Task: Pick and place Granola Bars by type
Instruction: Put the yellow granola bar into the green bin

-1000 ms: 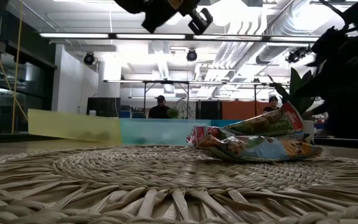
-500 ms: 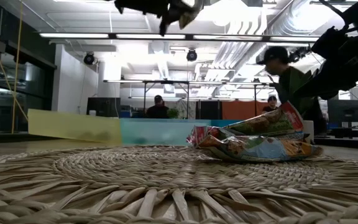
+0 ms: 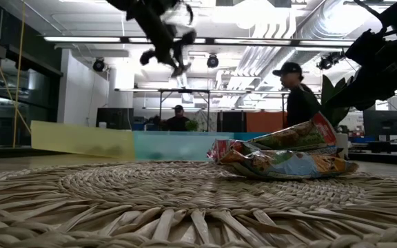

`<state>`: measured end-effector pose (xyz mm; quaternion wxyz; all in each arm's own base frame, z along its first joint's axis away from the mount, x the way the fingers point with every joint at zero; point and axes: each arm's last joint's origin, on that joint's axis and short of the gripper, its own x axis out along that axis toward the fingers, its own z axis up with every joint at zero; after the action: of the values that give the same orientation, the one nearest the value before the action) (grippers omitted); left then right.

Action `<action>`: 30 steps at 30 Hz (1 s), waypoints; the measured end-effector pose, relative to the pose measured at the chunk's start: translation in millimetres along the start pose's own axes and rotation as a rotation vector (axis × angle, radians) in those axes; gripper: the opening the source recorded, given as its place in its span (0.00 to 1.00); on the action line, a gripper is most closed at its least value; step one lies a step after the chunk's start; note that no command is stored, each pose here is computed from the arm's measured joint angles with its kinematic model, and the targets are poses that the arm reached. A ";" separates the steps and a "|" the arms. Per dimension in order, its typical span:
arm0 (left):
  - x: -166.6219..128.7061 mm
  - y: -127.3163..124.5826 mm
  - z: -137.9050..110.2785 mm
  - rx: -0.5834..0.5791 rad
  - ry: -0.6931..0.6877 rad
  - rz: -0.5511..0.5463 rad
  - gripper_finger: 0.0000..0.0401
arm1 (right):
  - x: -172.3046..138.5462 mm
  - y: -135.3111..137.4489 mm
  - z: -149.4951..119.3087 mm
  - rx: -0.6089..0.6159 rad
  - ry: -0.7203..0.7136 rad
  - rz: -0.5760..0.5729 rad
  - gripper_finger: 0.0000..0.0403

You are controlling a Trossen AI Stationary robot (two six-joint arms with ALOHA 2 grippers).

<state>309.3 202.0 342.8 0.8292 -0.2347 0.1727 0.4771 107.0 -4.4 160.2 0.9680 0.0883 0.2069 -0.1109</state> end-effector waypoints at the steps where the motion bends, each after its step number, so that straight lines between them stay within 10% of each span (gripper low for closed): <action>1: 6.8 1.0 -7.5 0.019 0.048 0.028 0.16 | 0.0 0.0 0.0 0.000 0.000 0.000 0.00; 10: 63.2 1.3 -63.0 0.014 0.366 0.089 0.16 | 0.0 0.0 0.0 0.000 0.000 0.000 0.00; 30: 104.8 0.8 -105.9 -0.059 0.536 0.117 0.16 | 0.0 0.0 0.0 0.000 0.000 0.000 0.00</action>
<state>352.8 218.1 201.2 0.7177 -0.3662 0.3851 0.4500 107.0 -4.4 160.2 0.9681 0.0883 0.2067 -0.1109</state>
